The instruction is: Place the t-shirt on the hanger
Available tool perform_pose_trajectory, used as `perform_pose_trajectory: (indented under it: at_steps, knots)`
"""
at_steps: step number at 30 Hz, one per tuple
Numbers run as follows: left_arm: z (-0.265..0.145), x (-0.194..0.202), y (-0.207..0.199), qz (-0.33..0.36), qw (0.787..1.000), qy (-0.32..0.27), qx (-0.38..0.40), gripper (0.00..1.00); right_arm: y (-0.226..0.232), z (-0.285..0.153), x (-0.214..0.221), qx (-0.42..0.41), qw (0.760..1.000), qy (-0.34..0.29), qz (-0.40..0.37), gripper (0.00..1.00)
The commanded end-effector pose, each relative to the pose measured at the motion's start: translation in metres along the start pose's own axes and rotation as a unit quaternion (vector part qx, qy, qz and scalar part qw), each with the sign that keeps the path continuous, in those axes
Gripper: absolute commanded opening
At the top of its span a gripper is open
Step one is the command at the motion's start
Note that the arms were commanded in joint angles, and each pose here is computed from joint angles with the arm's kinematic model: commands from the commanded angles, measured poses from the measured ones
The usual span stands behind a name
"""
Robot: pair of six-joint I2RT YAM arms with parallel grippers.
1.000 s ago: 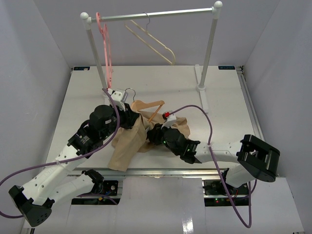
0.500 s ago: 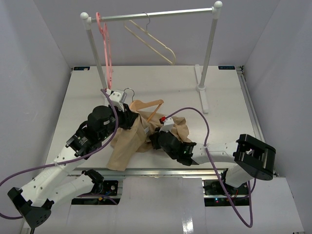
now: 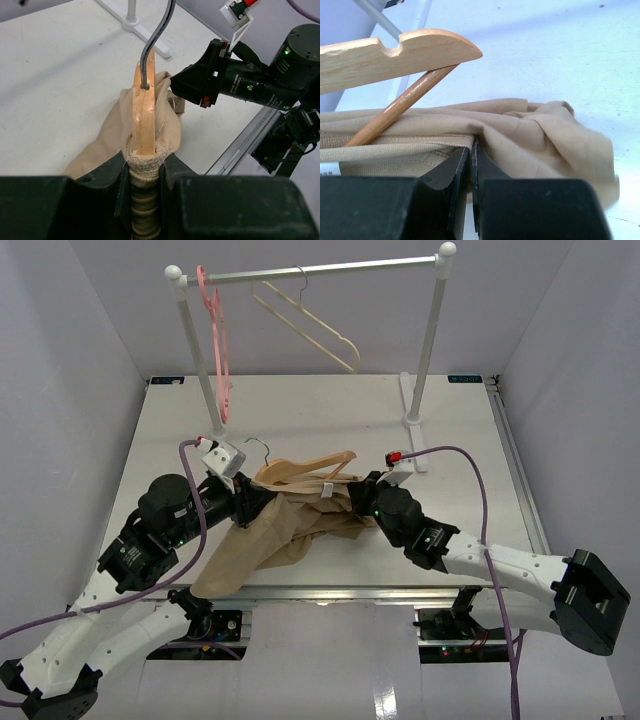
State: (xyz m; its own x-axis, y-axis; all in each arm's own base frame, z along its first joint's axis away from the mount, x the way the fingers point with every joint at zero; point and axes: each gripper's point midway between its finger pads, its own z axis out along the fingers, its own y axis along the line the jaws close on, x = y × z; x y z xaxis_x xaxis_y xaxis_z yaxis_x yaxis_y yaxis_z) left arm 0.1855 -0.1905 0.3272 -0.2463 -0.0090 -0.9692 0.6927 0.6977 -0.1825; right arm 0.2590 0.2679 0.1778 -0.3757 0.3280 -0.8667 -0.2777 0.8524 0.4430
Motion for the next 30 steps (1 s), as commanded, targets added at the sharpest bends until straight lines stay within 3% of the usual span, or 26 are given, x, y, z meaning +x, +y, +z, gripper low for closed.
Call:
perform_pose_trajectory:
  at_steps: [1, 21, 30]
  knots:
    - [-0.022, -0.035, -0.021, 0.021, 0.997, -0.056, 0.048, 0.00, -0.026, -0.005, 0.018, 0.021, 0.998, 0.030, -0.043, 0.08]
    - [-0.056, -0.052, -0.064, 0.030, 0.981, -0.108, 0.161, 0.00, -0.062, -0.020, -0.001, 0.047, 0.998, 0.013, -0.050, 0.08]
    - [-0.064, -0.040, -0.062, 0.068, 0.982, -0.072, 0.160, 0.00, -0.082, -0.024, -0.025, 0.063, 0.998, -0.009, -0.025, 0.08]
